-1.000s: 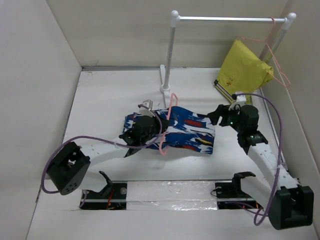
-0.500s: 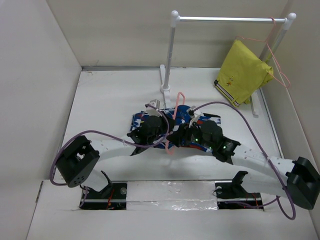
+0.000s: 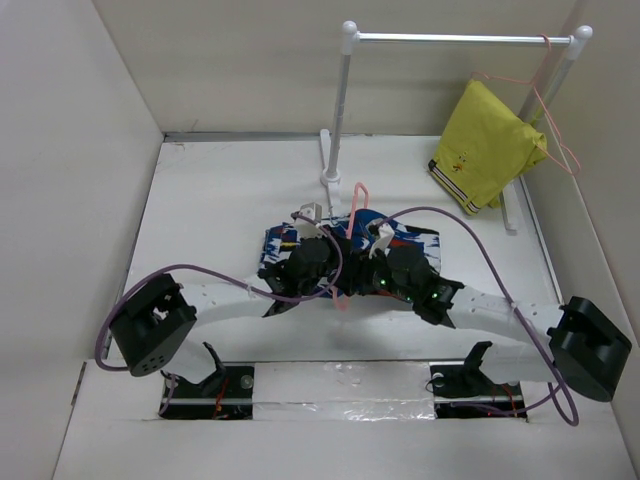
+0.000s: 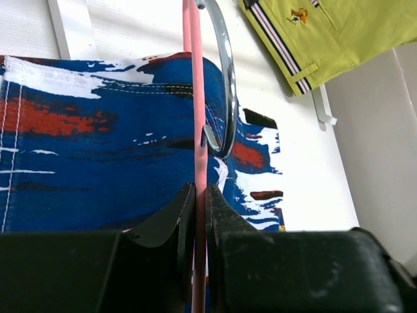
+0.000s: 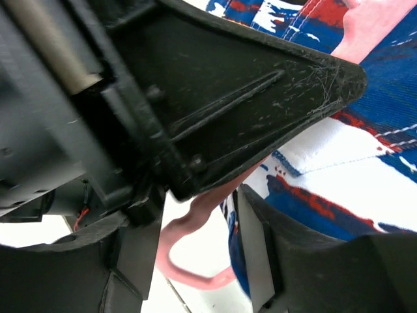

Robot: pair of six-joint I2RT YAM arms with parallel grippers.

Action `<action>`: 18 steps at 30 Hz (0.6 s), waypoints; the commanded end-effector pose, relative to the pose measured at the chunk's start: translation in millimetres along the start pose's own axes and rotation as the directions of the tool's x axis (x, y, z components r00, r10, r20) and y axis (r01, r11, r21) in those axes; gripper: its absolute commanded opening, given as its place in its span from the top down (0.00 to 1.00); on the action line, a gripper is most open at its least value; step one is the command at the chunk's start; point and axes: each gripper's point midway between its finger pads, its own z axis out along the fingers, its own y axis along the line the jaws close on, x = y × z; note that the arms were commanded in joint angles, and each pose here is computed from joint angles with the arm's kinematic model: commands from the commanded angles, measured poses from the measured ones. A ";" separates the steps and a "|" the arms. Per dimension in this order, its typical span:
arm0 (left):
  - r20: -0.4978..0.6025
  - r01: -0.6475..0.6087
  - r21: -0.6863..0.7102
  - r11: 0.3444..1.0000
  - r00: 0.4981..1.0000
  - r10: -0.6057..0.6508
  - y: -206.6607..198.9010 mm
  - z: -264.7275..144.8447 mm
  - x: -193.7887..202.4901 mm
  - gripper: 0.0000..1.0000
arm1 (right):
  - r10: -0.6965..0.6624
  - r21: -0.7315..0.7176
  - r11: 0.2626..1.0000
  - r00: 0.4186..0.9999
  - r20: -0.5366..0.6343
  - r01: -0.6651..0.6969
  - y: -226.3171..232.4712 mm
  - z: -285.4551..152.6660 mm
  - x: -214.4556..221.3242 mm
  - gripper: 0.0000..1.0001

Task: Place the trousers on the hanger
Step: Place the trousers on the hanger, then place the hanger at the clothesline.

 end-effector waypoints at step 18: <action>0.154 0.102 0.165 0.981 0.980 -0.127 -57.0 -26.6 -57.0 1.00 | 0.043 -0.133 0.991 0.990 0.138 -0.024 14.9 4.7 -27.9 1.00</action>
